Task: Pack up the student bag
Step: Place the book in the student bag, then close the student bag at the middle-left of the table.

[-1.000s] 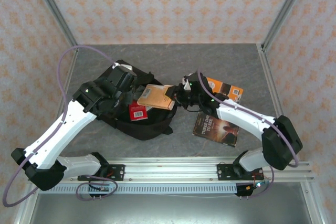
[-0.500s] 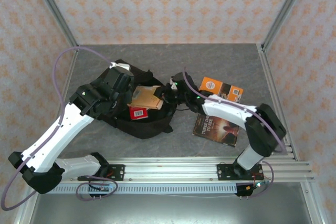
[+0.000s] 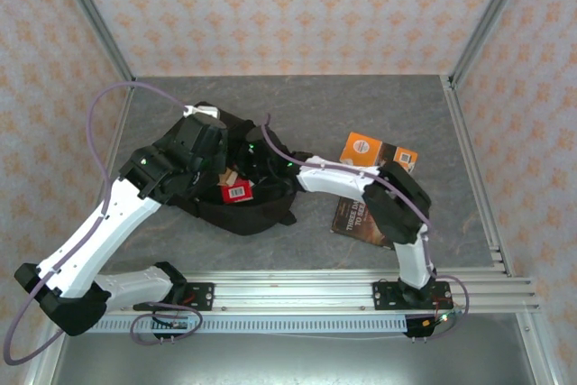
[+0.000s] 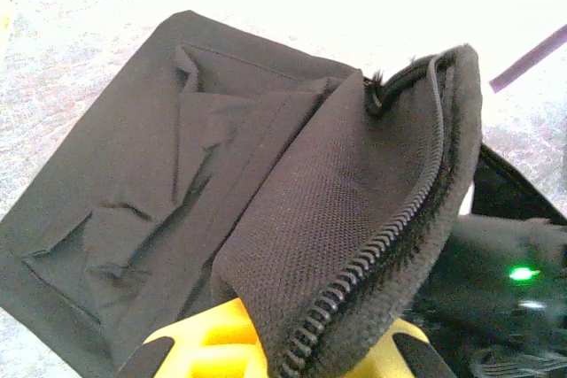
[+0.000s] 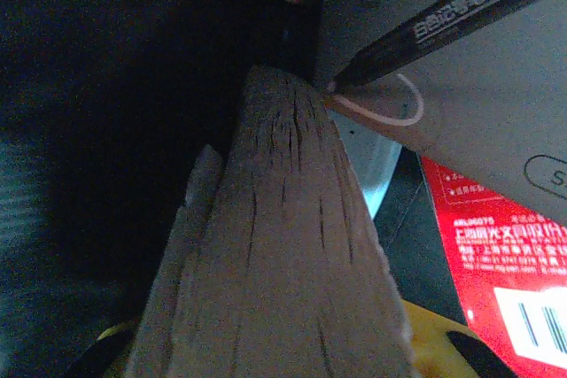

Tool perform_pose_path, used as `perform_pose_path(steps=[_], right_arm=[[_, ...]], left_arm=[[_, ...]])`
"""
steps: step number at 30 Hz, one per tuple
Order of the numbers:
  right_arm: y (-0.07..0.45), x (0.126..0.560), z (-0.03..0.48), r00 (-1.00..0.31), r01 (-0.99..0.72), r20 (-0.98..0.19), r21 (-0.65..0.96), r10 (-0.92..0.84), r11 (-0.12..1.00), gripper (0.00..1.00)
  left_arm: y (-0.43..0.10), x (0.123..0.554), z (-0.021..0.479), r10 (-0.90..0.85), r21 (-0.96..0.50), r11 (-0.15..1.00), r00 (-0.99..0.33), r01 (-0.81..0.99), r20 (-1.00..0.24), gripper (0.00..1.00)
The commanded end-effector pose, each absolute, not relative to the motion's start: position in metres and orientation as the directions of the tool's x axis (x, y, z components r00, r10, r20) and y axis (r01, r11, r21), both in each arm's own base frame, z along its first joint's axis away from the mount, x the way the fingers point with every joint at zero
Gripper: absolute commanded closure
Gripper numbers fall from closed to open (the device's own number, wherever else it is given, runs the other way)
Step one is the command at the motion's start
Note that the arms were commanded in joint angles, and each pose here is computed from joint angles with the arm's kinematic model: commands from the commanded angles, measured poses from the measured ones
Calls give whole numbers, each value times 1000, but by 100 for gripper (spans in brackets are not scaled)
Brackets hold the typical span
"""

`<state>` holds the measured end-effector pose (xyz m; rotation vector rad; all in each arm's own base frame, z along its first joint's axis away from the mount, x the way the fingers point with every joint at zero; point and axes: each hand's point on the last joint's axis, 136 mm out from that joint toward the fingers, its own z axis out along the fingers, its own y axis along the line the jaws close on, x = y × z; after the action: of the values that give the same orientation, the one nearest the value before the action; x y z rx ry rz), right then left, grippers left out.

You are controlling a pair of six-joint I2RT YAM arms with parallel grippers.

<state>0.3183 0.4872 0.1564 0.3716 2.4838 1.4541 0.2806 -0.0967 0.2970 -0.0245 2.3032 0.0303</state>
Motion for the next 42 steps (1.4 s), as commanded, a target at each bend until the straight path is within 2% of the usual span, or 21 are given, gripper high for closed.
perform_pose_path(steps=[1, 4, 7, 13, 17, 22, 27, 31, 33, 38, 42], right_arm=[[513, 335, 162, -921, 80, -100, 898, 377, 433, 83], [530, 341, 147, -934, 66, -106, 888, 342, 455, 55], [526, 340, 142, -937, 7, -185, 840, 297, 543, 34], [471, 337, 162, -871, -102, -397, 723, 289, 684, 10], [447, 330, 171, -849, -153, -466, 668, 250, 729, 6], [409, 327, 177, -806, -154, -549, 556, 222, 817, 8], [331, 327, 188, -721, -59, -666, 333, 191, 941, 14], [260, 321, 194, -674, 41, -717, 202, 176, 979, 14], [219, 318, 187, -679, 120, -700, 193, 222, 974, 12], [120, 305, 159, -650, 341, -650, 215, 395, 915, 9], [49, 294, 129, -595, 531, -614, 184, 518, 827, 5]], left_arm=[[-93, 297, 333, -130, -98, 991, -538, -87, -833, 100], [-88, 302, 325, -158, -116, 987, -547, -111, -822, 100], [-82, 306, 313, -197, -148, 980, -568, -132, -799, 100], [-66, 303, 306, -231, -164, 972, -562, -168, -794, 100], [-62, 301, 300, -230, -153, 972, -565, -180, -792, 100], [-57, 297, 293, -223, -137, 972, -568, -190, -792, 100], [-78, 299, 265, -205, -165, 979, -653, -122, -729, 100], [-106, 301, 227, -203, -220, 972, -741, -76, -640, 100], [-117, 301, 218, -179, -217, 975, -756, -50, -630, 93], [-148, 298, 224, -82, -174, 984, -757, 43, -648, 62], [-177, 295, 248, -41, -180, 977, -728, 115, -685, 47]])
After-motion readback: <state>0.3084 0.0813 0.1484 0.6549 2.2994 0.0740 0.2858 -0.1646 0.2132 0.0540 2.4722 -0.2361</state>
